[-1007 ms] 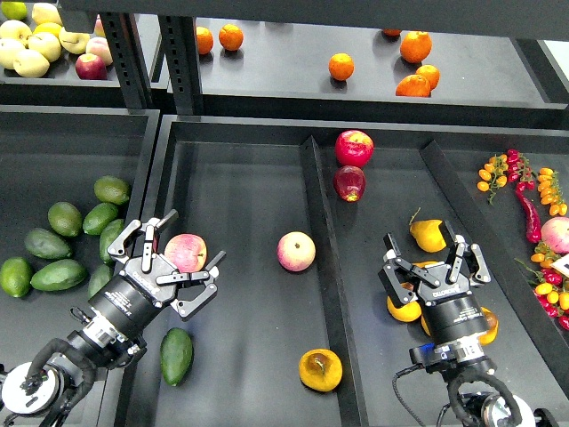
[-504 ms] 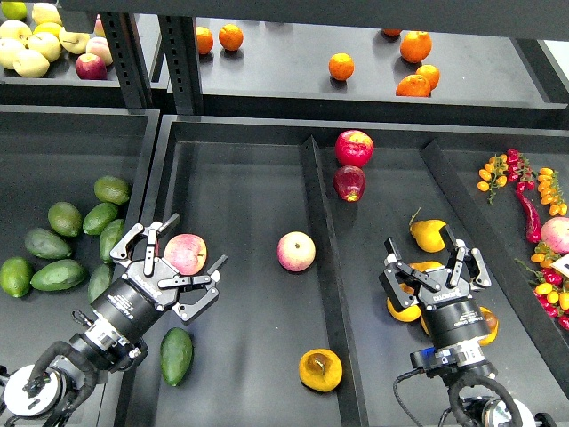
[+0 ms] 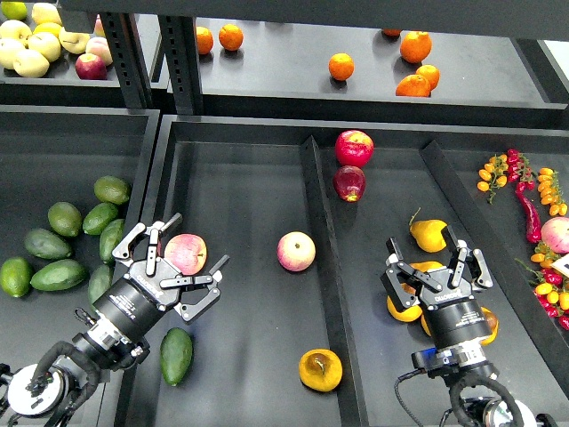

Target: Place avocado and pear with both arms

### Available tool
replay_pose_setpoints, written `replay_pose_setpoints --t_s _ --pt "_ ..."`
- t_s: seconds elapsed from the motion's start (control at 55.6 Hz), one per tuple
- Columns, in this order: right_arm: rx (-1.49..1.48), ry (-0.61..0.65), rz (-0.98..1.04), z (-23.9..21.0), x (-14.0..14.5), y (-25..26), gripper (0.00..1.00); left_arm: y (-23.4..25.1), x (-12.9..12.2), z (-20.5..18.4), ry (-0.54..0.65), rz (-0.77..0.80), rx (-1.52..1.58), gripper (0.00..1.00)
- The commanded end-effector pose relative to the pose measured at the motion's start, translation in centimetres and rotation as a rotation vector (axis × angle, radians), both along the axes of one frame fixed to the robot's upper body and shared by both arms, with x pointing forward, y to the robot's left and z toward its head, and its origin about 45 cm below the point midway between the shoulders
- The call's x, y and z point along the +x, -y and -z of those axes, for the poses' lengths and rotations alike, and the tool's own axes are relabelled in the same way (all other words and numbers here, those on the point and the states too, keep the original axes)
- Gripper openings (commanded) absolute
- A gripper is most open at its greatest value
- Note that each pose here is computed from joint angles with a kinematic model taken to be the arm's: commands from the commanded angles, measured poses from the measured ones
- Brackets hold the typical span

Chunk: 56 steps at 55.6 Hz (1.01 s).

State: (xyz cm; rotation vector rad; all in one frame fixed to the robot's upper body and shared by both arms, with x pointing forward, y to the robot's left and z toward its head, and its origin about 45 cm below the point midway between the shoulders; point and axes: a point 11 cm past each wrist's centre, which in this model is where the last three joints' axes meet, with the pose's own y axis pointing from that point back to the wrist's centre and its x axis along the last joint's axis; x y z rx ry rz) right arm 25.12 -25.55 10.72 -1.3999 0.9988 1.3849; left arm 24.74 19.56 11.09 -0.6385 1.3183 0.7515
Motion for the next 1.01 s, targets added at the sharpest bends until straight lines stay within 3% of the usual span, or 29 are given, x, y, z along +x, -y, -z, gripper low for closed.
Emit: replay_pose_setpoints --t_s 0.0,0.683,0.989 --pt "0.0 -0.001 0.0 0.0 -0.1 0.0 1.0 -0.2 -0.1 0.7 -0.021 -0.005 0.007 1.0" --pt "0.001 -0.014 0.001 0.2 -0.1 0.0 1.0 -1.0 0.6 2.4 -0.069 -0.017 0.026 1.0" --pt "0.001 -0.012 -0.002 0.0 0.0 0.0 1.0 0.4 2.3 0.9 -0.013 0.037 0.04 1.0"
